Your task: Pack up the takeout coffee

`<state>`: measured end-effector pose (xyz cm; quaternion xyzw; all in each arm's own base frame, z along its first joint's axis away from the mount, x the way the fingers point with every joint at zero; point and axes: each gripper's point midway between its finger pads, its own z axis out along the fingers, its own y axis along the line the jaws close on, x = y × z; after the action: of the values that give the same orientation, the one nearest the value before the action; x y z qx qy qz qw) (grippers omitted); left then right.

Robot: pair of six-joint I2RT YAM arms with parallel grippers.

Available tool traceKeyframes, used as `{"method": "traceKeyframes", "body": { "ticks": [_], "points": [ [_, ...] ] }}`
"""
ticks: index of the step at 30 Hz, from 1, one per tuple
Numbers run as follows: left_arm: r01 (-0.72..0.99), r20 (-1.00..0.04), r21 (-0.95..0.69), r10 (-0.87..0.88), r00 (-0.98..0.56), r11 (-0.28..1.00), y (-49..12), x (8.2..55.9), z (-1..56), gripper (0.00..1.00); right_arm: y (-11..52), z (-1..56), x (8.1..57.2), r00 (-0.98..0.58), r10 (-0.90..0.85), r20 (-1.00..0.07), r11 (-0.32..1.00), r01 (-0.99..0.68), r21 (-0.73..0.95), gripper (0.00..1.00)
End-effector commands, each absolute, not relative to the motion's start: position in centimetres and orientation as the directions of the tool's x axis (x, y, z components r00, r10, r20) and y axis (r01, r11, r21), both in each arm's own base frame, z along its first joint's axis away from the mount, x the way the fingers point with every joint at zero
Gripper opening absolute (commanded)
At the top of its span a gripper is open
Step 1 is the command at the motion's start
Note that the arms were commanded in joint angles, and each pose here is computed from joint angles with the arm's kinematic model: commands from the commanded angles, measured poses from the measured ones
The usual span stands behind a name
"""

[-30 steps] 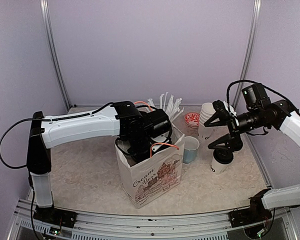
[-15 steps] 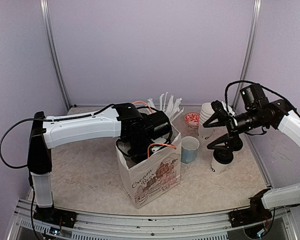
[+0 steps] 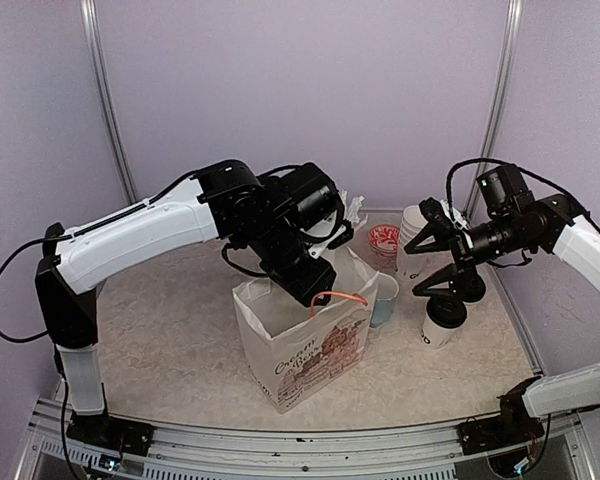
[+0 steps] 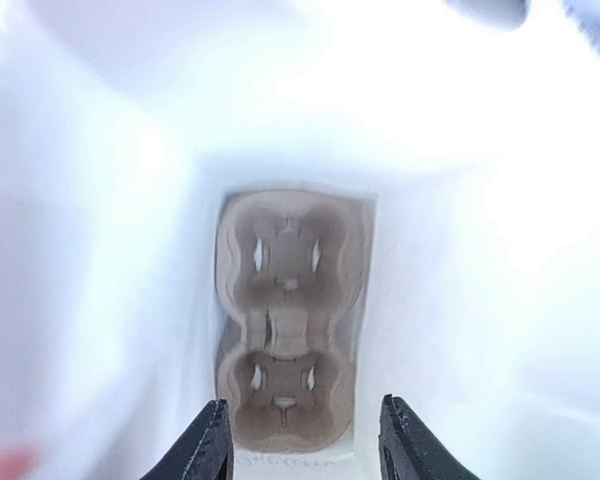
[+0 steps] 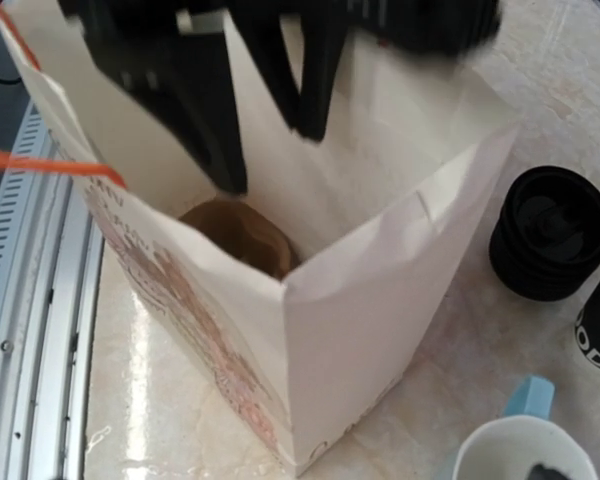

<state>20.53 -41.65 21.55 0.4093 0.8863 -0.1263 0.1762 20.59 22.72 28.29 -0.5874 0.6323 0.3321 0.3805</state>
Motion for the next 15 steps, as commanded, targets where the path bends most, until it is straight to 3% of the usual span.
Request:
{"method": "traceKeyframes", "body": {
  "ticks": [1, 10, 15],
  "points": [
    [0.796, -0.549, -0.098, 0.635, -0.544, 0.597, -42.1, 20.4, 27.6, 0.49, 22.5, 29.5, 20.8, -0.027, -0.49, -0.872, 0.1, -0.995, -0.025, 0.93],
    [0.875, -0.761, -0.193, 0.495, -0.419, 0.444, -42.5, 15.3, 38.7, 0.48, 22.4, 29.0, 21.1, -0.042, -0.504, -0.863, 0.116, -0.993, -0.02, 0.93],
    [0.821, -0.82, -0.157, 0.391, -0.418, 0.549, -38.8, 16.0, 40.6, 0.5, 22.3, 28.6, 21.3, -0.06, -0.517, -0.854, 0.125, -0.992, -0.006, 0.93]
  ]
}}
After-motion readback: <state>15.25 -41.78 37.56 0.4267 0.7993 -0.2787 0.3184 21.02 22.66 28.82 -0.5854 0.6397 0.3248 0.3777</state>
